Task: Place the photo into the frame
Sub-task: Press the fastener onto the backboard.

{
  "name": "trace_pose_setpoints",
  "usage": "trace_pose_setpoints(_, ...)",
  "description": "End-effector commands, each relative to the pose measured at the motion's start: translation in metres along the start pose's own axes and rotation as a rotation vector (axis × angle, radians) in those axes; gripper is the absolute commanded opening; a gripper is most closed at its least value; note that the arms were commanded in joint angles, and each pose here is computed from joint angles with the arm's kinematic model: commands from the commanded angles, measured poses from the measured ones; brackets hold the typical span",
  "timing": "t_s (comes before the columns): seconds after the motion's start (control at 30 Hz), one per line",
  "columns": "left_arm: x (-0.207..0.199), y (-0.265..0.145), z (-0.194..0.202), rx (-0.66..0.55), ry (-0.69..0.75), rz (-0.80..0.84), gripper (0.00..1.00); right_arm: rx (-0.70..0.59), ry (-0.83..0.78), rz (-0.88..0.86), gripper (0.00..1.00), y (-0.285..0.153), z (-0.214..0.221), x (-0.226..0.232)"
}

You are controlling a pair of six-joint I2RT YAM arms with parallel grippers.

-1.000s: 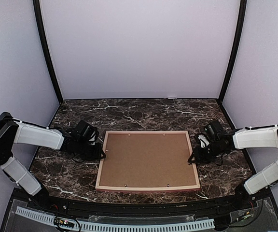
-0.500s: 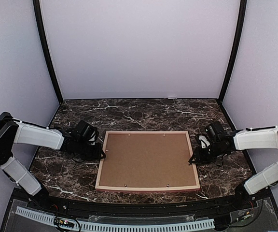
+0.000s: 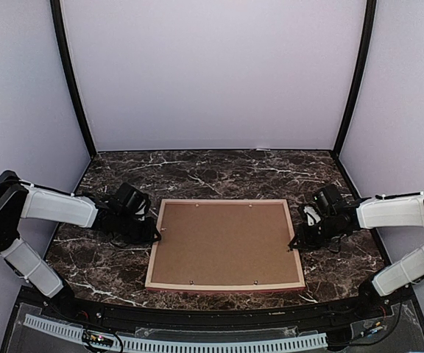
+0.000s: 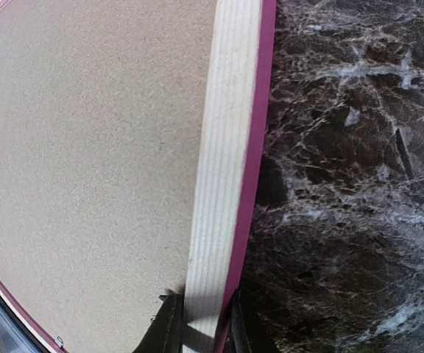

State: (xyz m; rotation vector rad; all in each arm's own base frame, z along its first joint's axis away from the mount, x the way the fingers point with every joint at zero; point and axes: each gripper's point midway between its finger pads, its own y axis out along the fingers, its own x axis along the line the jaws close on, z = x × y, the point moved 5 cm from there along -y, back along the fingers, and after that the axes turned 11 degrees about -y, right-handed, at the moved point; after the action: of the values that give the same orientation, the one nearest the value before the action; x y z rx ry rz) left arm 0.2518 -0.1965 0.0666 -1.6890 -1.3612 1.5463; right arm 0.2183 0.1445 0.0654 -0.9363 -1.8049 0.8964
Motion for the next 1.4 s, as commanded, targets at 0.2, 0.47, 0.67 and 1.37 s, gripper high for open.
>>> trace_pose_setpoints(0.2,-0.002,-0.001,0.015,0.078,0.012,0.005,0.24,0.002,-0.035,-0.087,0.28,0.008,-0.019,0.014)
trace_pose_setpoints(0.47,-0.006,-0.001,0.010,0.068,0.015,0.003,0.24,-0.020,-0.051,-0.096,0.32,0.015,-0.045,0.016)
trace_pose_setpoints(0.67,-0.007,0.004,0.006,0.066,0.025,-0.015,0.24,-0.027,-0.060,-0.109,0.28,0.024,-0.065,0.014)
trace_pose_setpoints(1.37,-0.025,-0.023,-0.016,-0.054,0.118,0.008,0.78,-0.094,0.022,-0.003,0.68,-0.014,-0.041,0.001)
